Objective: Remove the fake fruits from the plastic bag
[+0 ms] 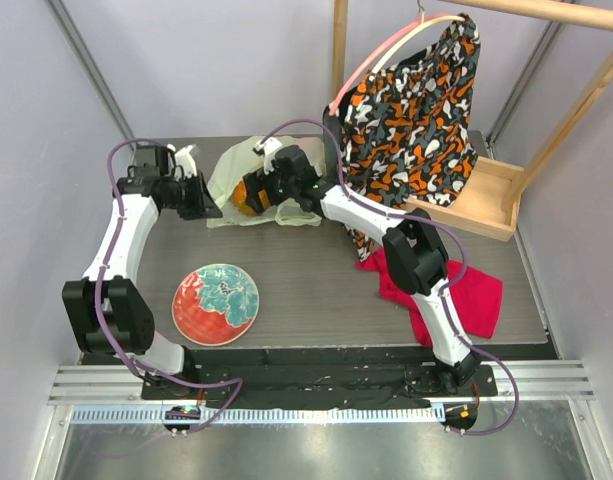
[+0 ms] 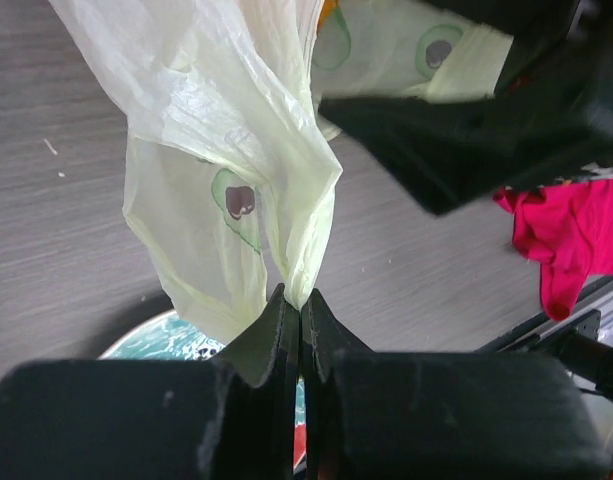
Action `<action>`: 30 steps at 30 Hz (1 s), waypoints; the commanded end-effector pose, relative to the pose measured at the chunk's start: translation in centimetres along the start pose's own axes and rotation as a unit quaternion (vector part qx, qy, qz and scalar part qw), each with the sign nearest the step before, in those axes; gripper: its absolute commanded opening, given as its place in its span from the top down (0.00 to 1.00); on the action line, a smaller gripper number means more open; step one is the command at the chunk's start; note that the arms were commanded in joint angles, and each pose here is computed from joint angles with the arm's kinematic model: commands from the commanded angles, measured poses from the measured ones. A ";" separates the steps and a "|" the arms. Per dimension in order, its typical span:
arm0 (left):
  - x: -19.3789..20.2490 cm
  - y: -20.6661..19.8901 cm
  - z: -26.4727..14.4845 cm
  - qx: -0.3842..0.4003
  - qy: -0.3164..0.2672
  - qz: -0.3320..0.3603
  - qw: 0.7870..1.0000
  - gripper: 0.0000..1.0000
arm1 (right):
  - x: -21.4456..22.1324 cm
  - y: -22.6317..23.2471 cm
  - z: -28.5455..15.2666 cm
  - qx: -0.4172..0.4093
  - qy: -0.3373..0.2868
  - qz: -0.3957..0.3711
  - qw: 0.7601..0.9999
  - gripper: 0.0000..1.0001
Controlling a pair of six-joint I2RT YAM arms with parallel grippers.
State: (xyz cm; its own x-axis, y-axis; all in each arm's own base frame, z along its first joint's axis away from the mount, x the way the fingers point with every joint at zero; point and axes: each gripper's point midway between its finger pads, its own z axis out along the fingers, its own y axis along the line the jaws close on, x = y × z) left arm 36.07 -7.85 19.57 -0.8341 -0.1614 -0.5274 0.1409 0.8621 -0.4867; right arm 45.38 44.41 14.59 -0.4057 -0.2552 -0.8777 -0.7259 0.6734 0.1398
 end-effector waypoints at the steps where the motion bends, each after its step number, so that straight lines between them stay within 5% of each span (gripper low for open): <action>1: 0.9 -1.3 -1.5 0.025 -0.001 0.021 0.999 0.95 | -5.6 -0.5 -0.2 0.009 -0.107 0.047 0.993 0.00; 17: 0.1 -3.0 -1.7 0.067 -0.014 0.005 0.998 0.94 | -0.4 1.6 7.0 0.019 -0.044 0.063 0.997 0.05; 25: -2.1 -2.7 -1.5 0.052 -0.037 0.008 0.998 0.94 | 0.4 2.2 2.7 -0.011 0.014 0.053 0.998 0.59; 26: -2.2 -2.5 -1.3 0.048 -0.036 0.006 0.998 0.94 | 0.1 2.2 2.1 -0.015 0.012 0.055 0.998 0.72; 30: -3.2 -1.9 -1.0 0.034 -0.040 0.005 0.999 0.95 | -2.6 3.0 -1.4 -0.047 -0.012 0.019 0.999 0.96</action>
State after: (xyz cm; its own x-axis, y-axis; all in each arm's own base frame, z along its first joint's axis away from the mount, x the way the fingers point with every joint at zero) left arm 35.95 -9.07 21.56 -0.8234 -0.1760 -0.5395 0.1813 0.8194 -0.5438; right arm 45.71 47.41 11.41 -0.4924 -0.2011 -0.8468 -0.6828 0.6927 0.2324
